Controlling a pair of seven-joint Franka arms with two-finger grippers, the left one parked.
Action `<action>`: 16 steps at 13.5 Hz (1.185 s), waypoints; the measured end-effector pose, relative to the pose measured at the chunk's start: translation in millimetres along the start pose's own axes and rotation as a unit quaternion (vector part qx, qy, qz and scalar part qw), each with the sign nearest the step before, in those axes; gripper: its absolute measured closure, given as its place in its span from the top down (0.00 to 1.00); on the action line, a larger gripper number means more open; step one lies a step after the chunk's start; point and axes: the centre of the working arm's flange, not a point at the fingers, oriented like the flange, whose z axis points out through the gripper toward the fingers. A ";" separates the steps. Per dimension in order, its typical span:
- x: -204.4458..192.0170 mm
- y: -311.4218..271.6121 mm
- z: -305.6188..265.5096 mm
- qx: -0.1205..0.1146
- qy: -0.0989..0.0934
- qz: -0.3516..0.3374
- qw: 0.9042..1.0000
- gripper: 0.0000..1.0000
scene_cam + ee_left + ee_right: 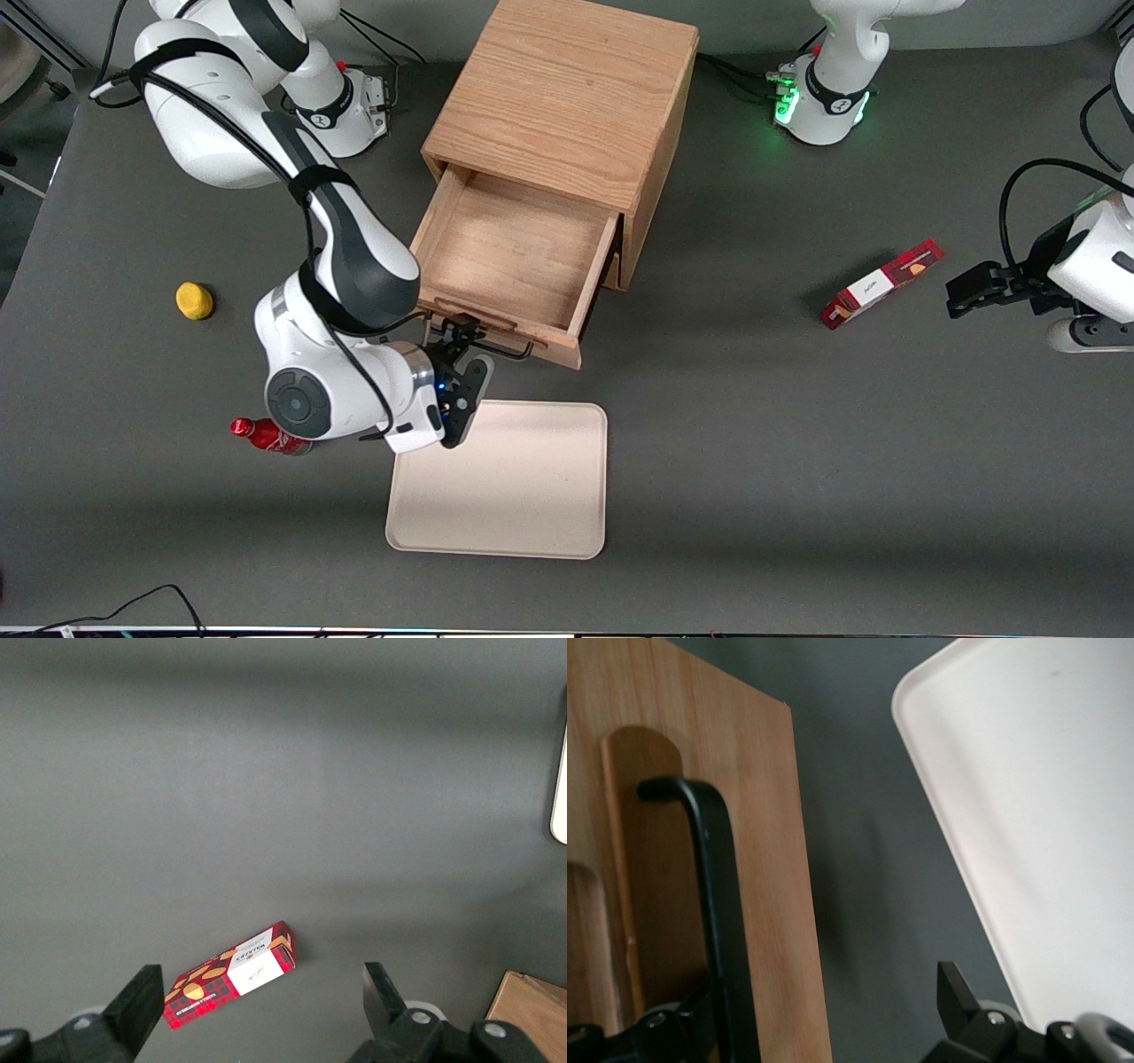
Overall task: Close top drawer
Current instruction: 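Push the drawer front with the right gripper into the cabinet, then keep pushing the drawer front with the right gripper until flush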
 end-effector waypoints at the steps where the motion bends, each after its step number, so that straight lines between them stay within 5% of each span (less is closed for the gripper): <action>1: 2.0 -5.2 3.0 0.002 -0.004 -0.003 1.000 1.00; 16: -15.9 -117.4 50.1 -0.012 -0.047 -0.030 0.998 1.00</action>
